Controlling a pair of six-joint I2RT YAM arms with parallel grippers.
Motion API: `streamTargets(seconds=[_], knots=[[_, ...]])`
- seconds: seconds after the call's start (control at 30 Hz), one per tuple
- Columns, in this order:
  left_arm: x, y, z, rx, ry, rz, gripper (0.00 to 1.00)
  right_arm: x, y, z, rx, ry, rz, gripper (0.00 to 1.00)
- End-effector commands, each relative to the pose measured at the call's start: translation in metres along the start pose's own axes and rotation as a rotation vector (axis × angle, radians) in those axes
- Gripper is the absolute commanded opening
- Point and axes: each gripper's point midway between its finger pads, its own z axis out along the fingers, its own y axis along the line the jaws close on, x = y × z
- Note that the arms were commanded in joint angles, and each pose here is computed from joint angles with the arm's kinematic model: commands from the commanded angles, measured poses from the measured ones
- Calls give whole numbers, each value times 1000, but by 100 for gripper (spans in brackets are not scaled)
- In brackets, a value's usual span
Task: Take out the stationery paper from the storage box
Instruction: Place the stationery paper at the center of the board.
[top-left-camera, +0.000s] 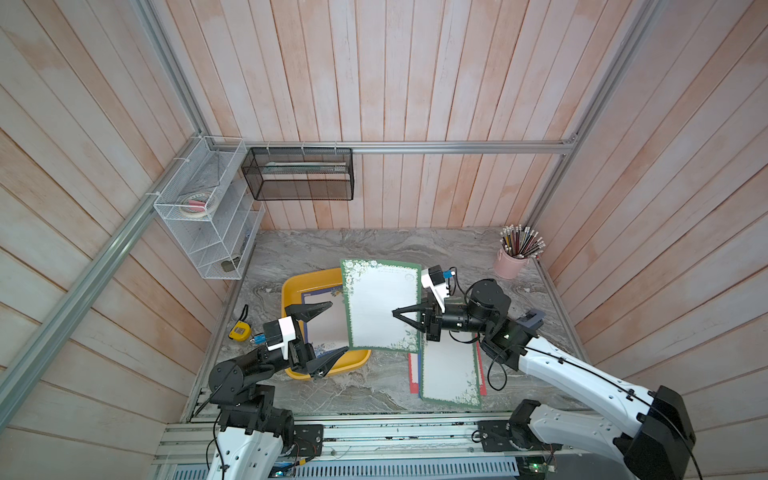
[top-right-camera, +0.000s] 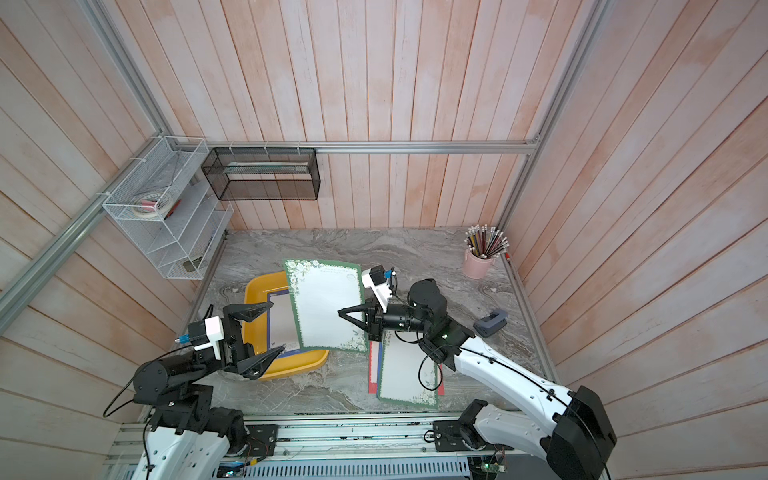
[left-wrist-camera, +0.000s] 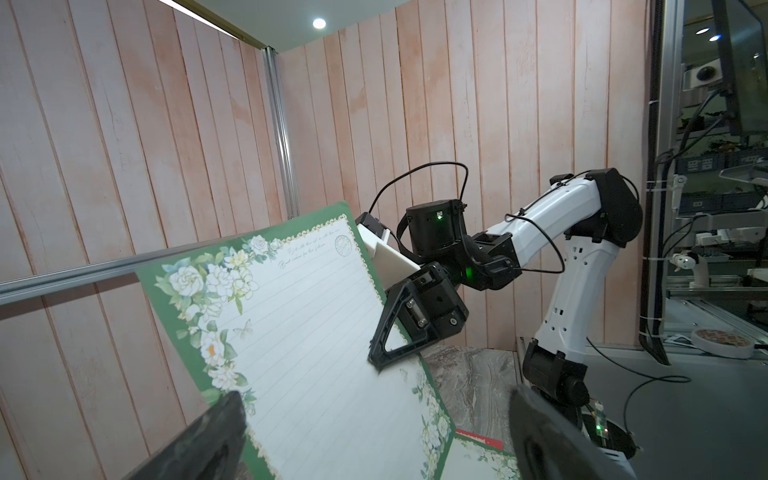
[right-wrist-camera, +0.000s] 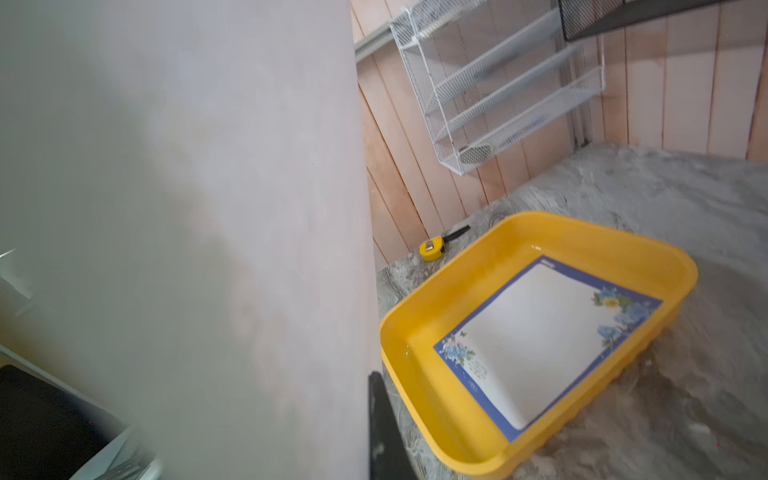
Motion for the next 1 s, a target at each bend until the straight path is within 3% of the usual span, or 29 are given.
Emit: streamTargets(seconds=[0.0, 0.23, 0.37, 0.6, 0.97], knots=[[-1, 6, 0, -26, 1, 6, 100, 20, -26, -12, 79, 107, 222, 0], [2, 9, 1, -34, 13, -2, 100, 80, -95, -70, 374, 199, 600, 0], [4, 10, 1, -34, 17, -9, 100, 116, -113, -93, 453, 222, 777, 0], [4, 11, 2, -36, 20, -12, 100, 162, -117, -110, 496, 314, 916, 0], [3, 12, 2, -39, 22, -7, 100, 202, -135, -124, 462, 250, 1119, 3]])
